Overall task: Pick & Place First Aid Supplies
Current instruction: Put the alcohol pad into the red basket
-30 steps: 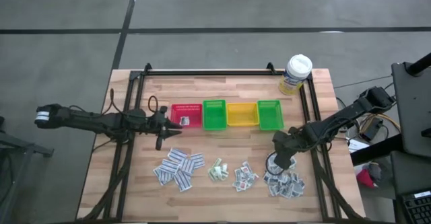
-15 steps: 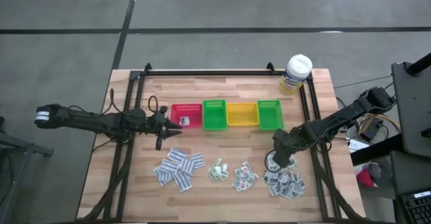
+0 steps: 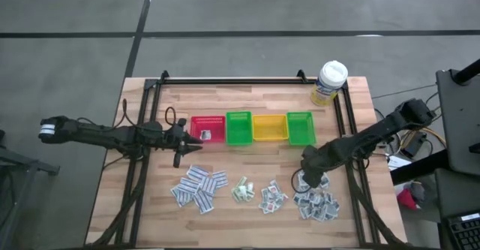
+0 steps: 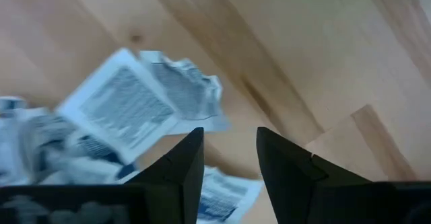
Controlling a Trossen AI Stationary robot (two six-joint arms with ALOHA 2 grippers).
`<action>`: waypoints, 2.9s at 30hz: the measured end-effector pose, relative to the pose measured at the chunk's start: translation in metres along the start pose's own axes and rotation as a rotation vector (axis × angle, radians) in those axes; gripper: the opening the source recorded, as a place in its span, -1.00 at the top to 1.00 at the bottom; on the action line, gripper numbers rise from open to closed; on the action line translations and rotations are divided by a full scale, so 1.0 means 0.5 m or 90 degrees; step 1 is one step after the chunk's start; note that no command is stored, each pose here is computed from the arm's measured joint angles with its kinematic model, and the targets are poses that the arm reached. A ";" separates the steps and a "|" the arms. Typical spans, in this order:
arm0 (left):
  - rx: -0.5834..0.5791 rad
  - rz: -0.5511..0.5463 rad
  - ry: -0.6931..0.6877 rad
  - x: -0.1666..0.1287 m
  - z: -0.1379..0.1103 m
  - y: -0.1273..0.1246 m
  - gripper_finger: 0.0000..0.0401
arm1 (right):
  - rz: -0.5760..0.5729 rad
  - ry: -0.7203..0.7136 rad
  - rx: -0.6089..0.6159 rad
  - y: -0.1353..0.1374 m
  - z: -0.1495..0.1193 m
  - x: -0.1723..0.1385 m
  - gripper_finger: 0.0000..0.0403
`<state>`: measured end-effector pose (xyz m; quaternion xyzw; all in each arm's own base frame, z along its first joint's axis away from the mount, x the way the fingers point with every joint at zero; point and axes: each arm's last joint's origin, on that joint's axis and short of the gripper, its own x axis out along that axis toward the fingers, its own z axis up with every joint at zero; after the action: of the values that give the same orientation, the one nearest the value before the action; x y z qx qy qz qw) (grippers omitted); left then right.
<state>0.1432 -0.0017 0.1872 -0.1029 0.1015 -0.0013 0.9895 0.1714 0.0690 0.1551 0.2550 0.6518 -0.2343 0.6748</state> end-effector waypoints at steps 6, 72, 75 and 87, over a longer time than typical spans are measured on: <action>-0.001 0.000 0.000 0.000 0.000 0.000 0.54 | -0.037 0.019 -0.021 0.003 0.011 0.023 0.35; -0.001 0.000 -0.001 0.000 0.000 0.000 0.54 | -0.120 -0.007 -0.066 0.016 0.028 0.038 0.96; -0.001 0.000 -0.001 0.000 0.000 0.000 0.54 | -0.121 -0.007 -0.066 0.016 0.028 0.038 0.96; -0.001 0.000 -0.001 0.000 0.000 0.000 0.54 | -0.013 -0.140 -0.095 0.031 0.041 -0.005 0.96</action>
<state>0.1432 -0.0017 0.1873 -0.1040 0.1010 -0.0012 0.9894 0.1970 0.0673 0.1587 0.1701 0.5918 -0.2184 0.7570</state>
